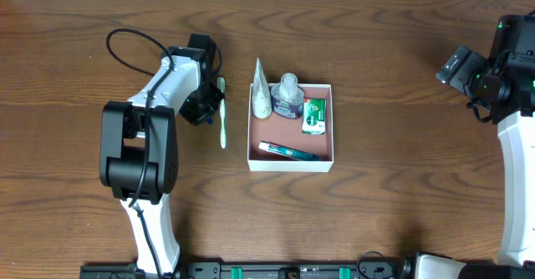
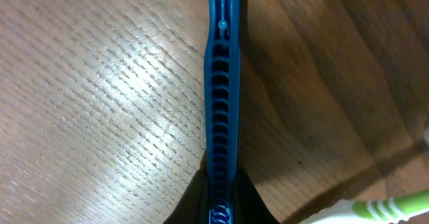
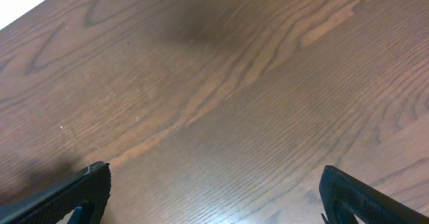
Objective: Pack container
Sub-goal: 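Lift the blue razor and lower it into the box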
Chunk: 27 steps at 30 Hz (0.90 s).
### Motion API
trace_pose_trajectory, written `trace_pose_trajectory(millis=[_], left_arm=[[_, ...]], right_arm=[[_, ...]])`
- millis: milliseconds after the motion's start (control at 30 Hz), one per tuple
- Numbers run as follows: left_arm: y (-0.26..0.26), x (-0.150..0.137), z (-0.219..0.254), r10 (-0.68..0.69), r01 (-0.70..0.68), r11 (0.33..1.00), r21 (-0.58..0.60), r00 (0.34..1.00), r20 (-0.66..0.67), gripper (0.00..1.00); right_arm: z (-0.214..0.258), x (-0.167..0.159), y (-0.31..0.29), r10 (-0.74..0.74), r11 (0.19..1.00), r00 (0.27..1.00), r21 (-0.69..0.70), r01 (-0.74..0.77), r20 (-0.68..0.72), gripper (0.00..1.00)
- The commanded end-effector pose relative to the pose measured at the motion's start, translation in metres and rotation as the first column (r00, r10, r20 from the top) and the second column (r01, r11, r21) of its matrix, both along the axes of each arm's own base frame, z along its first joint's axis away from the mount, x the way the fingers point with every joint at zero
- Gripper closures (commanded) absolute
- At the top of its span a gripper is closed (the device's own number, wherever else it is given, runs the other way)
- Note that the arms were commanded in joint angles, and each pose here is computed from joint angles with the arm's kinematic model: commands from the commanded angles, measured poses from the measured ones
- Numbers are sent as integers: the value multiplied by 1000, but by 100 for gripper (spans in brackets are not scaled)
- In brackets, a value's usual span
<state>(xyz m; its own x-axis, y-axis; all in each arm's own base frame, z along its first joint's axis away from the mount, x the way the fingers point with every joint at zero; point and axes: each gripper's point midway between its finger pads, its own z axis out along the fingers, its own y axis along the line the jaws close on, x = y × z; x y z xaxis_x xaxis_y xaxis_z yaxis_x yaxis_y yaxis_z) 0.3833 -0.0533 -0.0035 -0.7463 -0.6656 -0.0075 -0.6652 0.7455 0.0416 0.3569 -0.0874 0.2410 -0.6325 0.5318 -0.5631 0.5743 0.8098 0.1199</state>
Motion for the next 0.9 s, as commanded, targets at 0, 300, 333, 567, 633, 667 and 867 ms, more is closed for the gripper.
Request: trace_pose_trajectory(millis=[0, 300, 333, 567, 633, 667, 867], left_arm=[[4, -9, -14, -187, 188, 982, 1, 981, -57, 94], [25, -1, 46, -362, 362, 932, -2, 932, -6, 94], [27, 1, 60, -376, 376, 926, 6, 926, 20, 94], [23, 10, 176, -489, 480, 871, 107, 823, 290, 94], [4, 5, 212, -554, 563, 819, 108, 729, 401, 94], [-10, 0, 231, -588, 616, 780, 109, 662, 465, 94], [-103, -52, 315, -722, 878, 414, 240, 156, 674, 94]], right_arm=[[1, -1, -5, -7, 1000, 1000, -19, 6, -4, 1], [1, -1, -5, -7, 1000, 1000, -19, 6, -4, 1], [1, -1, -5, -7, 1000, 1000, -19, 6, -4, 1], [1, -1, -5, -7, 1000, 1000, -19, 6, -4, 1], [1, -1, -5, -7, 1000, 1000, -19, 6, -4, 1], [1, -1, -5, -7, 1000, 1000, -19, 6, -4, 1], [1, -1, -5, -7, 1000, 1000, -19, 6, -4, 1]])
